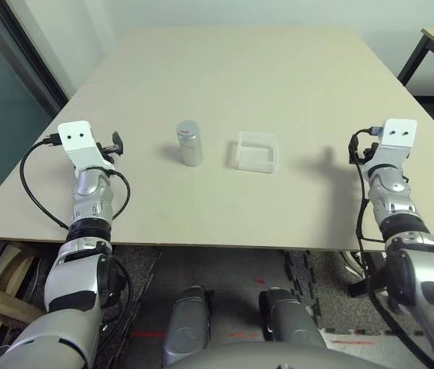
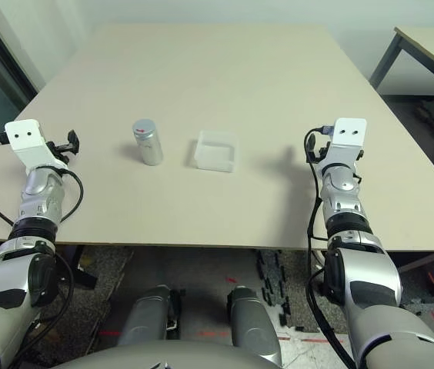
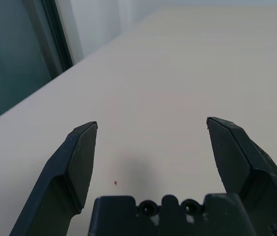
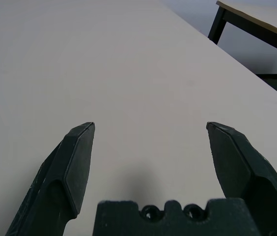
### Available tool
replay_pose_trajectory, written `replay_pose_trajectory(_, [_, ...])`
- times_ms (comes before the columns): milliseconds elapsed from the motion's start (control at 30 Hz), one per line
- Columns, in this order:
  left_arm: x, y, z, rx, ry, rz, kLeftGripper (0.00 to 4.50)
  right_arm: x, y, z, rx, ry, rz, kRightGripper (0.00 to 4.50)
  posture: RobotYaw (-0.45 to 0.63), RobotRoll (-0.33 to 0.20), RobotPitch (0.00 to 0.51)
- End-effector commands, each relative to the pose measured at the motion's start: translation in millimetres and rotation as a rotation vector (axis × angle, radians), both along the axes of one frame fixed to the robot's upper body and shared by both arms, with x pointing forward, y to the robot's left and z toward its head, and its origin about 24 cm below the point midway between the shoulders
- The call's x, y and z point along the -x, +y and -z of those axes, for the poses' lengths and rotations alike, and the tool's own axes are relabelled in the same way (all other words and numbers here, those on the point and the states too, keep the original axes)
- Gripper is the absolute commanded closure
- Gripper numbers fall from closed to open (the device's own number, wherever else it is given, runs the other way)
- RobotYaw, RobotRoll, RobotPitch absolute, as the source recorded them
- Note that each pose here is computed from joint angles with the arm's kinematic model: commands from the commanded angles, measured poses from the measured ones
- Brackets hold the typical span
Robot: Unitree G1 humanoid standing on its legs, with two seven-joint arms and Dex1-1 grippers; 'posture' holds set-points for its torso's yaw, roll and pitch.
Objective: Pour the medicine from the bottle into the box.
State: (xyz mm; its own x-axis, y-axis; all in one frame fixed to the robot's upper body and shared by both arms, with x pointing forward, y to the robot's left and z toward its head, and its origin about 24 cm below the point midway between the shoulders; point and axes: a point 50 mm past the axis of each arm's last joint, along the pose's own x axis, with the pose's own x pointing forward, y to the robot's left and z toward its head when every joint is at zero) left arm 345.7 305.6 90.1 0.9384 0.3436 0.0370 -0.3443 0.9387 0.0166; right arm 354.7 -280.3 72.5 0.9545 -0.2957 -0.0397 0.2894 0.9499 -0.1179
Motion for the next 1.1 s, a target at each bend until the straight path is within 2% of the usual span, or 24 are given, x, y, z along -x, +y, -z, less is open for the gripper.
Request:
replay_pose_trajectory(33, [-1.7,2.4,-4.2,-0.013,-0.005,-0.002,0.03,-0.5,-0.2,-0.7,0.006,-0.002,-0.007,0.00,0.01,0.000,0.039])
replay_pose_trajectory(233, [-1.8,4.5,-8.4,-0.042,-0.009,0.031,0.03,-1.7,-2.6,-5.7,0.015,-0.012,-0.031,0.00,0.00,0.000,0.040])
replay_pose_trajectory(367, [-2.0,5.2,-16.3,-0.044,-0.035,0.158,0.03,-2.7,-1.4,-12.1,0.018,-0.015,-0.166,0.00,-0.01,0.000,0.044])
replay_pose_trajectory(633, [-3.3,0.9,-28.8,-0.061,-0.019,0.486,0.03,-1.9,1.2,-29.2,0.024,0.019,-0.501,0.00,-0.04,0.000,0.054])
replay_pose_trajectory(767, [-2.3,-7.6,-34.4,-0.096,0.042,0.736,0.03,-1.6,6.2,-53.2,0.038,0.019,-0.712,0.00,-0.04,0.000,0.068])
replay_pose_trajectory(933, [5.4,-17.5,-36.1,-0.094,0.139,1.042,0.03,0.7,16.6,-67.1,0.072,0.073,-0.900,0.00,-0.03,0.000,0.076])
replay_pose_trajectory(1100, [4.8,-25.2,-44.6,-0.133,0.197,1.208,0.03,0.5,29.9,-77.8,0.071,0.108,-1.029,0.00,-0.04,0.000,0.081])
